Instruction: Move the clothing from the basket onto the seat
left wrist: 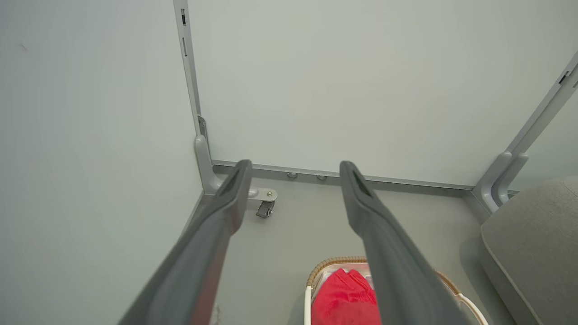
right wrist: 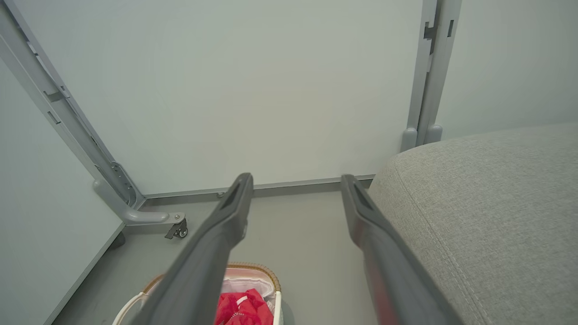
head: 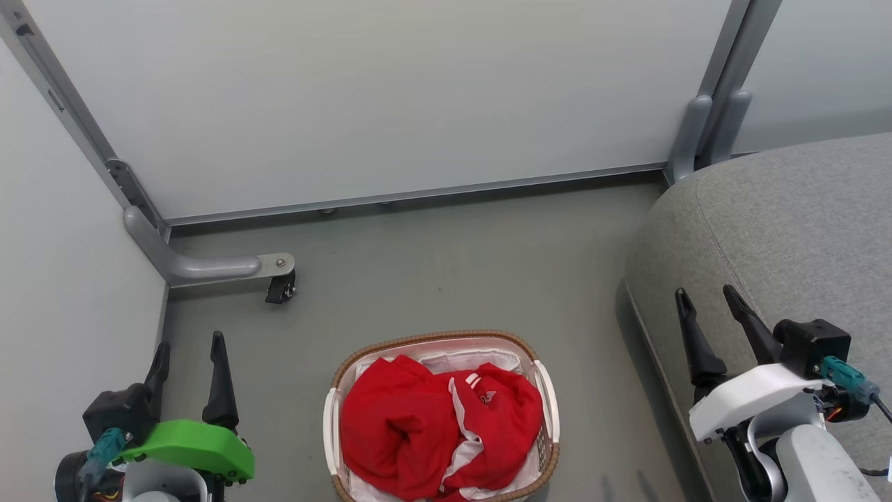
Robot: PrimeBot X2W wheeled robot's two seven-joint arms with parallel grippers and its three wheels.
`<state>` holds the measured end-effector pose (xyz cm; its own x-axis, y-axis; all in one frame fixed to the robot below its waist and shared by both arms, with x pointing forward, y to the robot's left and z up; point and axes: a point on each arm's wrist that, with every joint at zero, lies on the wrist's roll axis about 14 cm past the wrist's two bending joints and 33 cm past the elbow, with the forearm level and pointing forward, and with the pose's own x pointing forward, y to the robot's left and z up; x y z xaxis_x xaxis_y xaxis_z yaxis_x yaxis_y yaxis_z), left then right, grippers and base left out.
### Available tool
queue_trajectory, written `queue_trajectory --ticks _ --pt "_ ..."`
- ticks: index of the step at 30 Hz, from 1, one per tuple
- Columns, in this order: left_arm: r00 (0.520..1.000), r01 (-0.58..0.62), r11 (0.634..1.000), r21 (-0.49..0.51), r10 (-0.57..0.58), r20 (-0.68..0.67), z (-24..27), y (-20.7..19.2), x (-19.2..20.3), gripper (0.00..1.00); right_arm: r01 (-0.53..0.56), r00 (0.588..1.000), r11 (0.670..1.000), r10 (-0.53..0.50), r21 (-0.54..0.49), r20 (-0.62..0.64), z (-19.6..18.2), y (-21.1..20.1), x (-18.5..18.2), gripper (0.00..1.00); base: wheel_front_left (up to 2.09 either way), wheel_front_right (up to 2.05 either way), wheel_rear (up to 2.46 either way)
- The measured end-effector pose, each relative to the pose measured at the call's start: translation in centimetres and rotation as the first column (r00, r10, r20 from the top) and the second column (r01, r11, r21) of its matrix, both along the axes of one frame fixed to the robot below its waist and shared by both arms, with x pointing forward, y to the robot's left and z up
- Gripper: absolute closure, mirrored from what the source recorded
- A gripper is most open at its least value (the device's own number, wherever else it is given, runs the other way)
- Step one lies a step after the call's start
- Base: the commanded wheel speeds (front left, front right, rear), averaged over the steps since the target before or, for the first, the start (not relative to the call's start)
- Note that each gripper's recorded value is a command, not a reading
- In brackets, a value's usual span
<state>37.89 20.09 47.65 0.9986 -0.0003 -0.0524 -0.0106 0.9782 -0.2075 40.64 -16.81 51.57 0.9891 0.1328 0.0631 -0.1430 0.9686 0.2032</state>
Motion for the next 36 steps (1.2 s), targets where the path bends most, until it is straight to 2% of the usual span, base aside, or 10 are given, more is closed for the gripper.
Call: queue_trajectory --ticks 24,36 --pt "0.997 0.078 0.989 0.129 -0.075 -0.028 -1.8 -2.1 -0.4 0.00 -0.017 1.000 0.985 0.019 -0.170 0.012 -1.1 0.4 -0.4 0.00 0.00 0.00 0.00" --pt "0.975 0.218 0.966 0.141 -0.209 -0.073 -4.1 -6.6 4.6 0.00 -0.028 0.998 0.978 0.037 -0.206 0.043 -1.1 1.4 3.4 0.00 0.00 0.00 0.00"
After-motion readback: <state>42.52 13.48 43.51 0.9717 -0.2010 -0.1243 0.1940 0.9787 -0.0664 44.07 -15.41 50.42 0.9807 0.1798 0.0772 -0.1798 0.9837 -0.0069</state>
